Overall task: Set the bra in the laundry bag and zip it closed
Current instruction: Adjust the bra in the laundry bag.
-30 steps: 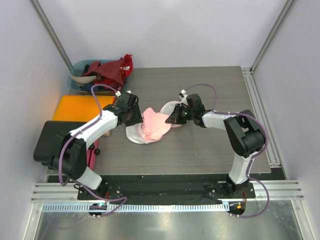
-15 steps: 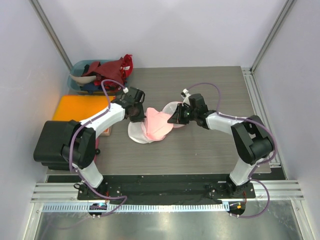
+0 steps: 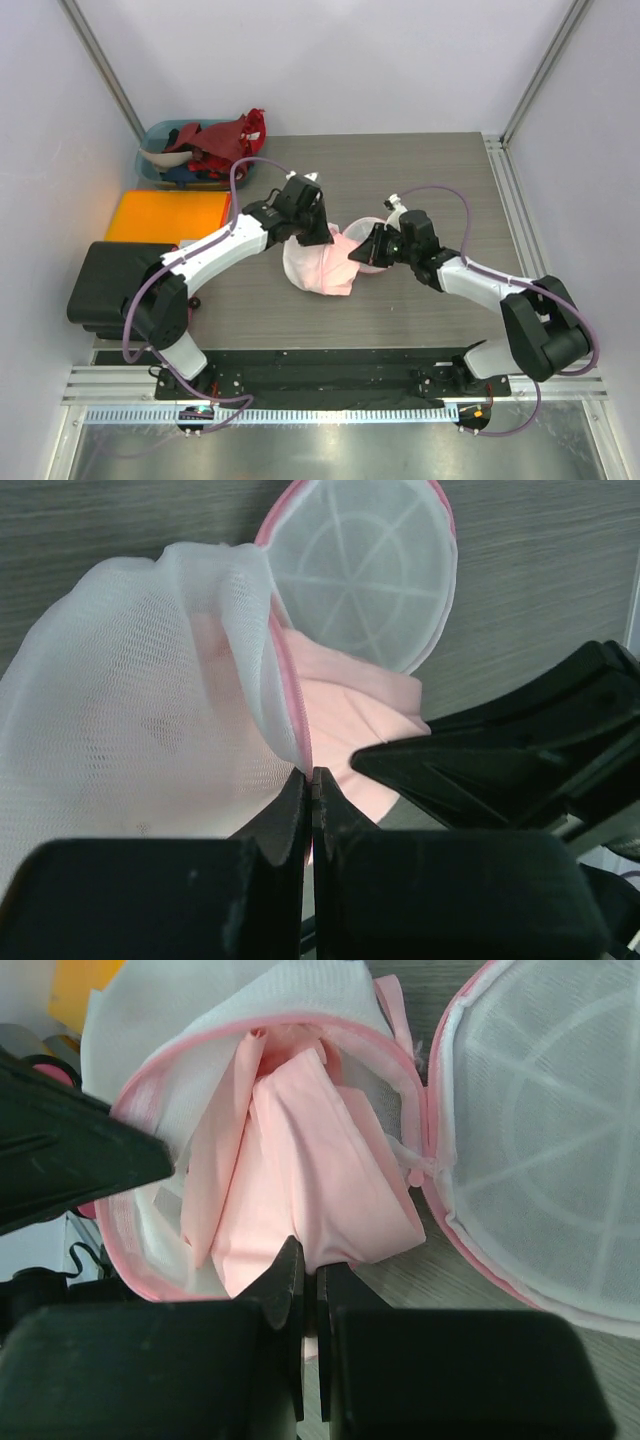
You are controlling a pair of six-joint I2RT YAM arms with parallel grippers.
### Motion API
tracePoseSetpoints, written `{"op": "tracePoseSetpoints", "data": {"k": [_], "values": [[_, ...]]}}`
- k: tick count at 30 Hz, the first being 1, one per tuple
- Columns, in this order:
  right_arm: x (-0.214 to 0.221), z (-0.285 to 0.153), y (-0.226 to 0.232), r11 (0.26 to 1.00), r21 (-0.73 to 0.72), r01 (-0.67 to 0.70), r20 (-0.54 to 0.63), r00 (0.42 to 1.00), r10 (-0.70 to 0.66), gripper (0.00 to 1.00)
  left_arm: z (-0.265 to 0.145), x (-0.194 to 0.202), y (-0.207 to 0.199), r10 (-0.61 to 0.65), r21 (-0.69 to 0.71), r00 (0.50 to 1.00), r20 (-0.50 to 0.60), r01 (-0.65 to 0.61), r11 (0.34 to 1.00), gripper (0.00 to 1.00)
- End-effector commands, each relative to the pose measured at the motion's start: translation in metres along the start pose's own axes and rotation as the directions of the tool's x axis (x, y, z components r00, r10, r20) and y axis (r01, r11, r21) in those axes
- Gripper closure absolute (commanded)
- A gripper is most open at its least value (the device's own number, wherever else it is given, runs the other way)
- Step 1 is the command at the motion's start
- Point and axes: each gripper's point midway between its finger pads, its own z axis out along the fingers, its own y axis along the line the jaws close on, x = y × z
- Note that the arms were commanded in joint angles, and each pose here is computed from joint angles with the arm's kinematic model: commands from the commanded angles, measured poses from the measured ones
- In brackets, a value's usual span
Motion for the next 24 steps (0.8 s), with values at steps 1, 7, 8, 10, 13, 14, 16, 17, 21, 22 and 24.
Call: {"op": "tracePoseSetpoints", "data": {"k": [1, 7, 8, 10, 13, 14, 16, 17, 21, 22, 24], "values": [[-0.032, 0.006, 0.024, 0.995, -0.095, 0.013, 0.132, 0.991, 0.0, 0.99, -0.028, -0.012, -0.021, -0.055, 0.116, 0.996, 0.069, 0.047, 0.992, 1.0], [-0.039, 0.02, 0.032, 0.987, -0.158, 0.003, 0.135, 0.991, 0.019, 0.99, -0.023, -0.001, 0.01, -0.064, 0.054, 0.998, 0.019, 0.063, 0.997, 0.86], [-0.04, 0.022, 0.035, 0.985, -0.17, 0.004, 0.13, 0.991, 0.018, 0.99, -0.024, -0.003, 0.016, -0.063, 0.042, 0.998, 0.032, 0.061, 0.997, 0.77], [-0.037, 0.029, 0.033, 0.984, -0.179, -0.023, 0.107, 0.993, 0.042, 0.99, -0.029, -0.007, 0.021, -0.067, 0.036, 0.996, 0.053, 0.065, 0.997, 0.63], [-0.035, 0.035, 0.033, 0.977, -0.208, -0.042, 0.102, 0.993, 0.064, 0.99, -0.044, -0.018, 0.041, -0.065, -0.032, 0.992, 0.109, 0.069, 0.997, 0.47], [-0.036, 0.036, 0.034, 0.975, -0.215, -0.046, 0.101, 0.992, 0.069, 0.99, -0.055, -0.026, 0.047, -0.066, -0.049, 0.987, 0.145, 0.074, 0.996, 0.45], [-0.032, 0.043, 0.029, 0.977, -0.204, -0.06, 0.08, 0.994, 0.077, 0.99, -0.063, -0.03, 0.074, -0.078, -0.142, 0.977, 0.2, 0.108, 0.984, 0.43], [-0.035, 0.044, 0.031, 0.976, -0.211, -0.059, 0.079, 0.994, 0.077, 0.99, -0.067, -0.035, 0.091, -0.127, -0.175, 0.964, 0.236, 0.17, 0.97, 0.44], [-0.038, 0.051, 0.033, 0.972, -0.224, -0.075, 0.071, 0.993, 0.093, 0.99, -0.079, -0.041, 0.142, -0.292, -0.207, 0.883, 0.368, 0.384, 0.9, 0.48], [-0.038, 0.052, 0.033, 0.971, -0.223, -0.081, 0.065, 0.993, 0.098, 0.99, -0.073, -0.031, 0.158, -0.316, -0.236, 0.87, 0.378, 0.421, 0.876, 0.49], [-0.038, 0.056, 0.031, 0.971, -0.217, -0.096, 0.056, 0.992, 0.111, 0.99, -0.072, -0.034, 0.178, -0.348, -0.261, 0.827, 0.442, 0.489, 0.832, 0.53]]}}
